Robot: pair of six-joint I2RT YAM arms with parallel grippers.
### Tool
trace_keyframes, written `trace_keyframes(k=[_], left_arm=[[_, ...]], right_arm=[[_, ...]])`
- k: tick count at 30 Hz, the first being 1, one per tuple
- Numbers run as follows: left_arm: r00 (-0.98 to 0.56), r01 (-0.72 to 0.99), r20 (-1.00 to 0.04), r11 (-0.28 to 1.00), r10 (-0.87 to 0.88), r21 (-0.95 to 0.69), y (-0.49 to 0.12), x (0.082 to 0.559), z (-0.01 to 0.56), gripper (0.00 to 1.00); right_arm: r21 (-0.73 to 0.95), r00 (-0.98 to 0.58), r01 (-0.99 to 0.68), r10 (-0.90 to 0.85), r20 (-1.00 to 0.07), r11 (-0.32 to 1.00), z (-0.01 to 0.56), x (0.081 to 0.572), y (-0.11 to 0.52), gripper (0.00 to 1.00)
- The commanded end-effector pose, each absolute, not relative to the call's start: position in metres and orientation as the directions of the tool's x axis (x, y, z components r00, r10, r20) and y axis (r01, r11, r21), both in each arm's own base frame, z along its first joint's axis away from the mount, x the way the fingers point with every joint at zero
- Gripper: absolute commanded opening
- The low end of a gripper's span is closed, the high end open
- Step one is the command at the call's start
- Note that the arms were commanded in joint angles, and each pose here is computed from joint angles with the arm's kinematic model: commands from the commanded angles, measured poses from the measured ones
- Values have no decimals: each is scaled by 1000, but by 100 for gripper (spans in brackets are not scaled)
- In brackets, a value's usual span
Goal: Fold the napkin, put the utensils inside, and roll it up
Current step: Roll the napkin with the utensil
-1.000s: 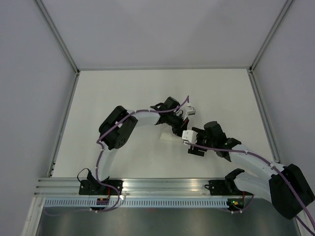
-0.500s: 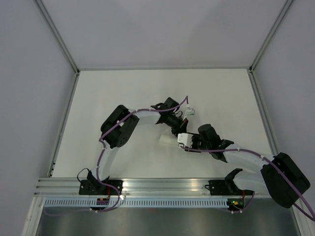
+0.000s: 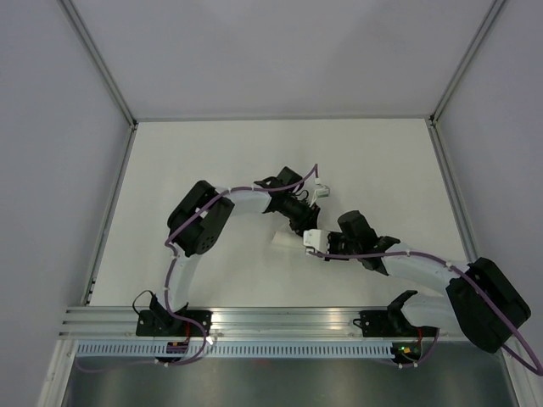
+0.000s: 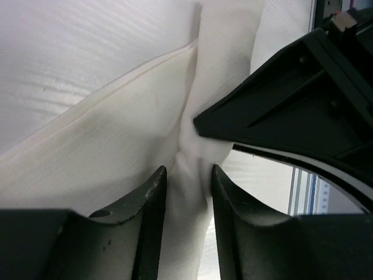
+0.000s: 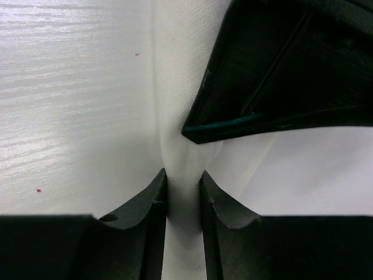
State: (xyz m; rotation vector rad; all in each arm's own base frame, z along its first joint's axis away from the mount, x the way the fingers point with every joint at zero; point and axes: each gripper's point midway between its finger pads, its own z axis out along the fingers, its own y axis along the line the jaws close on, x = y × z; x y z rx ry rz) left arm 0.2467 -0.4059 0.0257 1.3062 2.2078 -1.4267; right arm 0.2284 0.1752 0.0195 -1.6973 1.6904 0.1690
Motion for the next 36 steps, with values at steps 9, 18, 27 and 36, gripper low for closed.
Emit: trace_keyframes(k=[9,18,27,36], left_arm=[[-655,755,-645,350,393,-554,-355,291,60,47],[-489,798,-856,482,167,-362,-325,311,111,45],[-114,798,-972,601,207,34,-316,290,125,51],[133,798,-887,484,442,360,-356,267,101,63]], right_arm=[[-202,37,-976,-861,-506,77,9,206,163,25],[58,-76,-997,-860,-505,54,8,204,166,24],[323,-228,-943,-863,-451,80,-2,224,160,23],[458,-305,-883,-870,-387,106,-15,235,162,23]])
